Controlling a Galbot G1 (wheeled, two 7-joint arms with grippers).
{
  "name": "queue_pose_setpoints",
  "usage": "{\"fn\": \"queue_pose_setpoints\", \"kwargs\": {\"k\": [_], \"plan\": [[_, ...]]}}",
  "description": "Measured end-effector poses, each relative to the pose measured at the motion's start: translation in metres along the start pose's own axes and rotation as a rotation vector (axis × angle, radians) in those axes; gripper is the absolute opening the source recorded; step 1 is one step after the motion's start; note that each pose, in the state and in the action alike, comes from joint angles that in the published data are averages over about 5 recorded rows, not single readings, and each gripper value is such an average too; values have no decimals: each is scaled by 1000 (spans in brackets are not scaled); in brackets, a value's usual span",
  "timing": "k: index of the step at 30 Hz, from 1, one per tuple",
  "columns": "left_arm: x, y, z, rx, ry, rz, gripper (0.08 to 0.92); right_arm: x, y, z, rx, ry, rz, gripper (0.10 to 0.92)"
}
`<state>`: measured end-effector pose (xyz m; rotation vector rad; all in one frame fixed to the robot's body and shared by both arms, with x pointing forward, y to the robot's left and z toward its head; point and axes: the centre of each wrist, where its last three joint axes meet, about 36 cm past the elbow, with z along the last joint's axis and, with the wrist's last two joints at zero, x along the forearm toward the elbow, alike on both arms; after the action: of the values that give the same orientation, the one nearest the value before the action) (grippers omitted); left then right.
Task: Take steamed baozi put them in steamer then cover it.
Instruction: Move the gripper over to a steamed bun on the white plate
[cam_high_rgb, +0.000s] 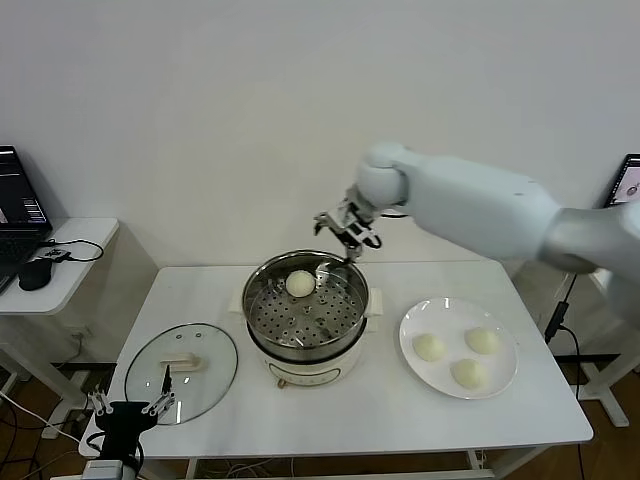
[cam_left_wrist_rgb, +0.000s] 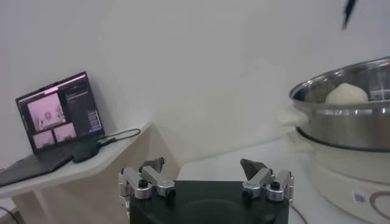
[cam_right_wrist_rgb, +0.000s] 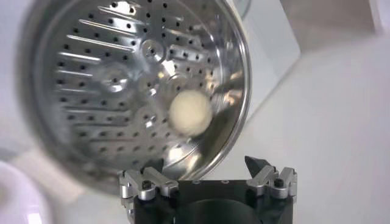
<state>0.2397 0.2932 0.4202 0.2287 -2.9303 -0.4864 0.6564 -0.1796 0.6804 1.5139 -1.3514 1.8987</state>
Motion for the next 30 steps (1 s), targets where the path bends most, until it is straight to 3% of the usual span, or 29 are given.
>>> {"fn": "queue_pose_setpoints", "kwargs": {"k": [7,16,30], "plan": [[-3,-2,3,-10,1,15,823,6,79,49,-163,33,-43,823],[-3,-2,5,-14,10,20,823,-18,155,82,-277,81,-97,823],[-1,2,11,-24,32,10,823,-85,199,99,-330,116,-163,823]]}}
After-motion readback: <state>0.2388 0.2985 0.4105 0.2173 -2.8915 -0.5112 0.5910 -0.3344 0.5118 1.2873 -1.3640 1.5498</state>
